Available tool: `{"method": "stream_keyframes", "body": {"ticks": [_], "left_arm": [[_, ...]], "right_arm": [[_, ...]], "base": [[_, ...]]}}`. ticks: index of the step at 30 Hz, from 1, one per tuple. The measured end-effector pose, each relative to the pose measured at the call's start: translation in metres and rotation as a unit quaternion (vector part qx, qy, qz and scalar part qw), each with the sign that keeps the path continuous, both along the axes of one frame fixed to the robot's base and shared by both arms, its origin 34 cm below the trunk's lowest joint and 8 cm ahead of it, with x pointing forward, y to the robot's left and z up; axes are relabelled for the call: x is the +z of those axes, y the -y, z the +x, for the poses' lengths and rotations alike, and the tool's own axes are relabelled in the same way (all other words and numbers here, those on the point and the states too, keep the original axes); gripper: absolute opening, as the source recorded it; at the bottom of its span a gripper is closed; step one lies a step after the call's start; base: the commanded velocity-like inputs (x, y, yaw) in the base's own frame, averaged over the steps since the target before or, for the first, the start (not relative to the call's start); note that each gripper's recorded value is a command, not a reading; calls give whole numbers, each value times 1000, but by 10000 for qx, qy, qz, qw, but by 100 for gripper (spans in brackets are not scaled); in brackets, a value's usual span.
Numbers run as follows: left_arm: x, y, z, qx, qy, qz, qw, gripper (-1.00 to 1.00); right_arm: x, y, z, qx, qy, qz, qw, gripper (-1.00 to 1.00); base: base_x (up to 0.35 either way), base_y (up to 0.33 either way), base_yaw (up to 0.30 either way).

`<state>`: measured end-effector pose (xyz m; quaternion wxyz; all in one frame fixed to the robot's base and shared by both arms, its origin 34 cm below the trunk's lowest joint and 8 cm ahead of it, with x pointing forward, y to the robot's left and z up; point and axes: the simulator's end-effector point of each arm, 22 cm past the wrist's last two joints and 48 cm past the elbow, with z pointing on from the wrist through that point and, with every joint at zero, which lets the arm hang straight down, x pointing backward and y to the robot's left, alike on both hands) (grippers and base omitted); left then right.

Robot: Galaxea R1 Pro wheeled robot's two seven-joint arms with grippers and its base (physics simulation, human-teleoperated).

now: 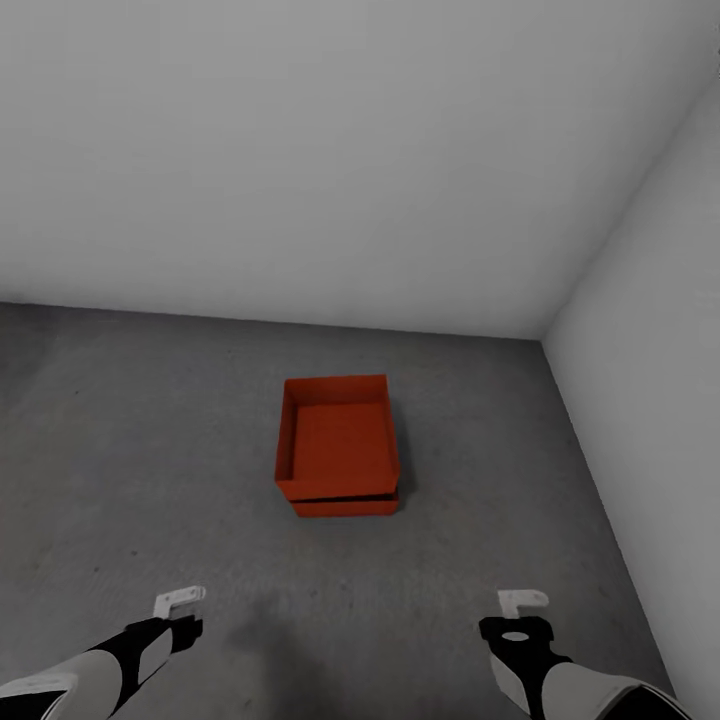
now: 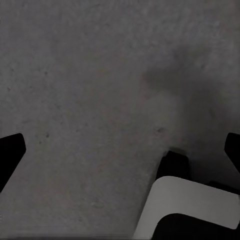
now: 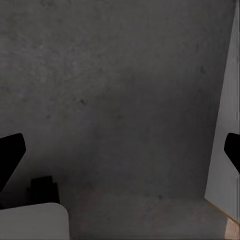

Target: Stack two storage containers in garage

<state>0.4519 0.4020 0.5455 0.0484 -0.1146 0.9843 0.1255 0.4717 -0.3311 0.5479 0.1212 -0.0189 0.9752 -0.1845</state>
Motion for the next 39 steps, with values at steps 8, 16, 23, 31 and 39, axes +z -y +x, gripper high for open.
{"method": "stream_keyframes", "body": {"ticks": [8,16,23,31,39], "left_arm": [[-4,1,-47,-10,-221,8,9998,100],[-4,-2,-86,-58,-194,87,9998,100],[-3,-2,-115,-62,-318,101,9994,100],[-1,-2,-147,-69,-435,114,9990,100],[2,-2,-161,-97,-381,138,9991,100]], "right_arm": [[1,62,-80,-46,-354,-350,9987,100],[7,92,-132,-55,-583,-508,9970,100],[8,91,-179,-21,-809,-422,9958,100],[8,82,-226,13,-1099,-174,9938,100],[11,76,-252,33,-1229,-49,9924,100]], "base": [[0,0,0],[0,0,0],[0,0,0],[0,0,0],[0,0,0]]}}
